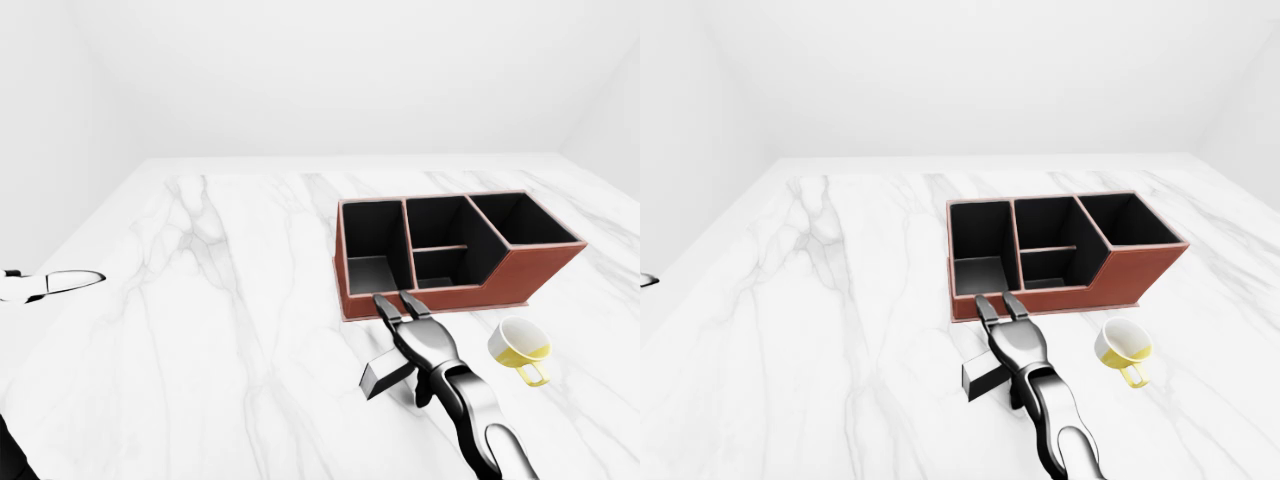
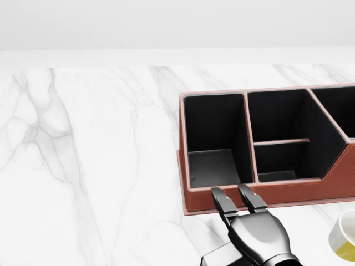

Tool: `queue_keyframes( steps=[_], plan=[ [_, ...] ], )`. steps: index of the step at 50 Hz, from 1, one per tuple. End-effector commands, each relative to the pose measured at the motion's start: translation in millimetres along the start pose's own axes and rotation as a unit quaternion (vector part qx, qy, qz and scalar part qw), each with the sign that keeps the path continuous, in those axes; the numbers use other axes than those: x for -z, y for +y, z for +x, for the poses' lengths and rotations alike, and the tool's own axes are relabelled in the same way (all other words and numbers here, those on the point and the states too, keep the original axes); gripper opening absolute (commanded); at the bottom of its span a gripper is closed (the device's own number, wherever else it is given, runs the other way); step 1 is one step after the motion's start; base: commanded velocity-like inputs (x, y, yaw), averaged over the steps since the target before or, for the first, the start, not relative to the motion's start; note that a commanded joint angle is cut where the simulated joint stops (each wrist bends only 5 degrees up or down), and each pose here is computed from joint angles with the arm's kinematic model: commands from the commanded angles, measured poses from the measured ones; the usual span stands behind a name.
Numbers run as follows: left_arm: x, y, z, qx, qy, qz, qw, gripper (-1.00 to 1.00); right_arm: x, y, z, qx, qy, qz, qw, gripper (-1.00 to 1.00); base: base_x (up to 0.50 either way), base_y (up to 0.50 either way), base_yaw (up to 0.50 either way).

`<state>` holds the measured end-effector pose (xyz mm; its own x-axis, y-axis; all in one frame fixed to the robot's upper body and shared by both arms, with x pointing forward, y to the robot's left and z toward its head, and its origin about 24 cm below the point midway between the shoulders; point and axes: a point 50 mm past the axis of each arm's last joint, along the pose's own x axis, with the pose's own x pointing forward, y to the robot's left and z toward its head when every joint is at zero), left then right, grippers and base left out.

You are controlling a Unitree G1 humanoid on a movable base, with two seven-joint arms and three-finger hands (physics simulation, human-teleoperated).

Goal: Pick up the book and place it in the caddy.

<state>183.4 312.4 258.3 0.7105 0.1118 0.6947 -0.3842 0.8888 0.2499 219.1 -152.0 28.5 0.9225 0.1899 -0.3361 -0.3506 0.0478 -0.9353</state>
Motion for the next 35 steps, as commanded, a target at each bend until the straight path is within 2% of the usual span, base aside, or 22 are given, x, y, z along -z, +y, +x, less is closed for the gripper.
queue_keyframes(
  steps=[1,17,18,19,29,35],
  plan=[
    [-1,0,-0.7,0.000,-0.001,0.001,1.000,1.00,-20,2,0,-0.002,-0.032,-0.008,0.999,1.00,0.00,0.00,0.00],
    [2,0,-1.4,0.001,0.004,0.000,1.000,1.00,-40,12,-1,-0.008,-0.065,-0.034,0.997,1.00,0.00,0.00,0.00],
    [2,1,-1.6,0.000,0.004,0.000,1.000,1.00,-42,12,1,-0.006,-0.068,-0.027,0.997,0.07,0.00,0.00,0.00],
    [-2,1,-1.0,0.000,-0.004,0.002,1.000,1.00,-45,13,2,-0.011,-0.075,0.005,0.997,-1.00,0.00,0.00,0.00],
    [-1,2,-2.1,0.000,0.000,0.002,1.000,1.00,-52,1,3,-0.030,-0.109,0.053,0.992,-1.00,0.00,0.00,0.00],
    [-3,2,-2.5,-0.001,-0.003,0.002,1.000,1.00,-55,3,0,-0.031,-0.115,0.054,0.991,-1.00,0.00,0.00,0.00]
  ],
)
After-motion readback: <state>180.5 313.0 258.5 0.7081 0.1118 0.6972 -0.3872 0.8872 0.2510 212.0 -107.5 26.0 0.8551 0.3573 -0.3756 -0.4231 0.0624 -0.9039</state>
